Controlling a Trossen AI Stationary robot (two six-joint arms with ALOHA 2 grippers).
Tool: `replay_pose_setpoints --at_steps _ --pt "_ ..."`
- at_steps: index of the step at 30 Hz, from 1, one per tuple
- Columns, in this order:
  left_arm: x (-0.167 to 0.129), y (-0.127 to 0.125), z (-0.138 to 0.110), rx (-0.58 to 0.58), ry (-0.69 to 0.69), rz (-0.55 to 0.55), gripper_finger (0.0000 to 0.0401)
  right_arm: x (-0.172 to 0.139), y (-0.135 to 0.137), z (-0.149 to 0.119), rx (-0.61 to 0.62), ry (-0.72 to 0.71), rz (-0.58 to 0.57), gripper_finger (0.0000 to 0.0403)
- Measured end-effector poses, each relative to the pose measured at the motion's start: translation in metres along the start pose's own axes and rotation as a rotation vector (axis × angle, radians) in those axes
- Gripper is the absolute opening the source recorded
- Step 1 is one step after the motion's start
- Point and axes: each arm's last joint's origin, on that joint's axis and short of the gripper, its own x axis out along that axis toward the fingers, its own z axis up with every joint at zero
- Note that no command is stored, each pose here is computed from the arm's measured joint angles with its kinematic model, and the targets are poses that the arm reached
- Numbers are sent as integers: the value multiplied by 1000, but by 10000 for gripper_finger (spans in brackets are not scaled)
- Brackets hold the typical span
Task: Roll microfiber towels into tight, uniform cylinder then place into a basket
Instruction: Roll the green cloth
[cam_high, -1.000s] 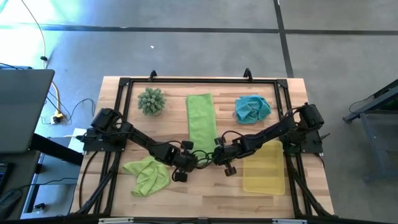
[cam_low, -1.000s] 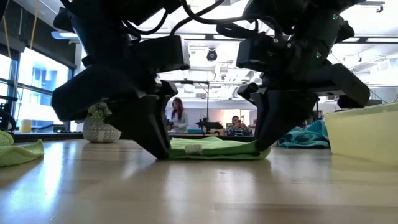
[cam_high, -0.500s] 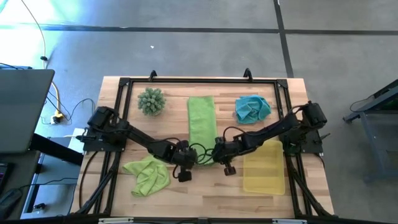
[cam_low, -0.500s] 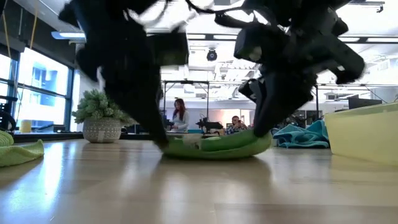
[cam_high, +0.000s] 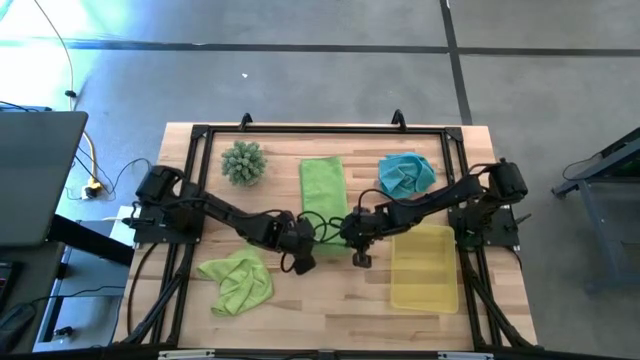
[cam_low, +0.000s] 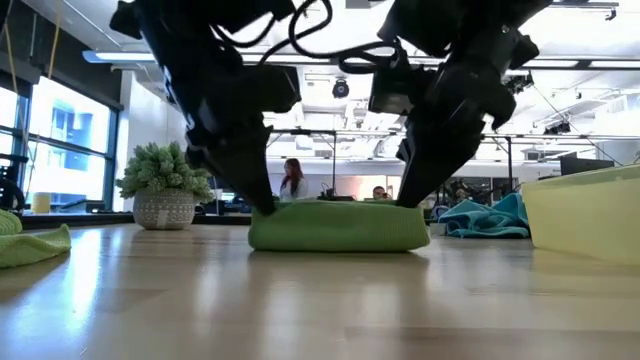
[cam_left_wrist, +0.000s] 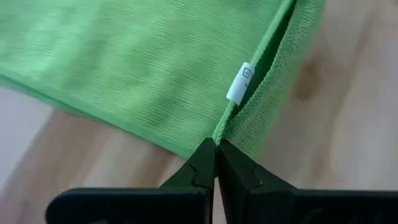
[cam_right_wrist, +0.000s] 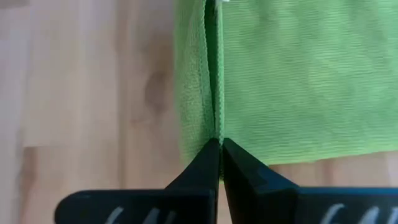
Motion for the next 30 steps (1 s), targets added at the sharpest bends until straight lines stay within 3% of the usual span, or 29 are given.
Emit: replay_pose_setpoints --at_steps 8,19,25,30 --pt "7 3 2 3 5 6 1 0 -2 -1 -25 -1 -48 6" --pt "17 3 -2 5 32 19 1 -16 -2 8 -58 25 -89 102" --pt "18 4 -4 9 41 44 1 -23 16 13 -112 -57 -15 99" --pt "18 5 -5 -4 42 55 1 -4 29 3 -187 -74 -2 86"
